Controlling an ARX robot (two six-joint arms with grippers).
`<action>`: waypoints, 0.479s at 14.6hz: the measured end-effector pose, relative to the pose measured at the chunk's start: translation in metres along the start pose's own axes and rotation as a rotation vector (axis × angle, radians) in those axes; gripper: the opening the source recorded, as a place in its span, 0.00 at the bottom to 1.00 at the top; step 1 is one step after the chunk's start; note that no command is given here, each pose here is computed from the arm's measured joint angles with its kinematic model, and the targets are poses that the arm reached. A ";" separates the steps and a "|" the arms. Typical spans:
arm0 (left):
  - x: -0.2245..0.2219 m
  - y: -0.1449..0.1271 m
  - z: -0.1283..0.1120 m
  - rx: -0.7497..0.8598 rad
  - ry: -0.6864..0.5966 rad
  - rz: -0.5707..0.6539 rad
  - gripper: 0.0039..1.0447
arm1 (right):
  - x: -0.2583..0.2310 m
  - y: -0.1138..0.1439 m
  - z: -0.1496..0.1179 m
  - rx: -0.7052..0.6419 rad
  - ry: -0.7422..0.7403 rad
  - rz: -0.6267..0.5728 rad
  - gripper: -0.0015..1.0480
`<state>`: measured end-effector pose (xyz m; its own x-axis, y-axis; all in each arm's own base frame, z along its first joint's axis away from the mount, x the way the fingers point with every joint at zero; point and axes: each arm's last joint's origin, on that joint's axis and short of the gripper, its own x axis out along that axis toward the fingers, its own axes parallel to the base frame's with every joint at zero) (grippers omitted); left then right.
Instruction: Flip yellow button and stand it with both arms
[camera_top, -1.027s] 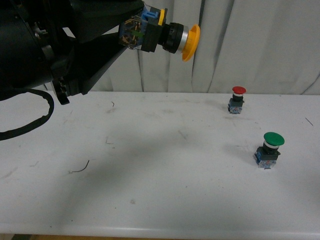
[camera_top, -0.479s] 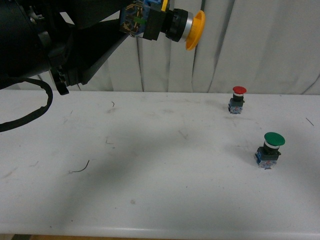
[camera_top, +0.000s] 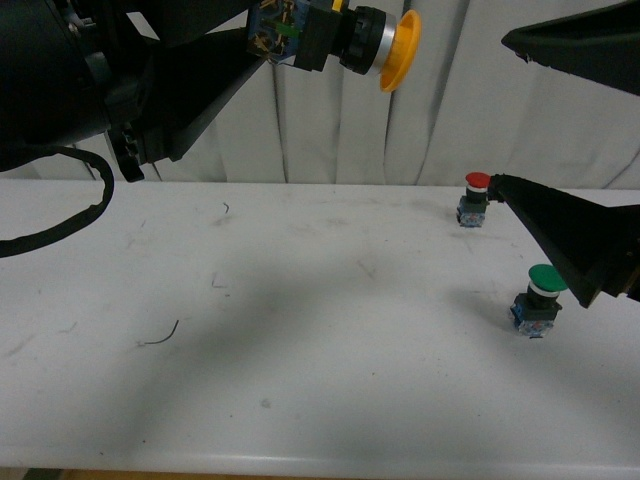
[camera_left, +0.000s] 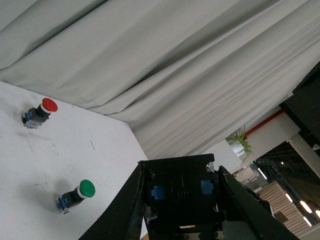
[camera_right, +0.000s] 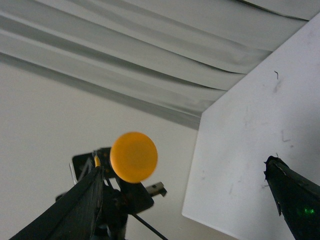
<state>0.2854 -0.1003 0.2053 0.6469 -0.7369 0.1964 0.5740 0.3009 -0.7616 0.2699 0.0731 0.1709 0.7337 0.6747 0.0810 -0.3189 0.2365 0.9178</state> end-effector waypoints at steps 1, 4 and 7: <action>0.000 0.000 -0.001 -0.001 0.002 -0.001 0.33 | 0.006 0.005 0.002 0.034 -0.011 0.020 0.94; 0.001 -0.001 -0.001 0.000 0.004 -0.003 0.33 | 0.019 0.015 0.000 0.074 -0.004 0.062 0.94; 0.001 -0.001 -0.001 -0.001 0.004 -0.003 0.33 | 0.038 0.014 -0.003 0.095 -0.009 0.065 0.94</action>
<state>0.2849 -0.1017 0.2054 0.6431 -0.7400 0.1967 0.5757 0.2980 -0.7614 0.2920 0.1038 0.1854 0.7184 0.6804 0.1450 -0.3085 0.1247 0.9430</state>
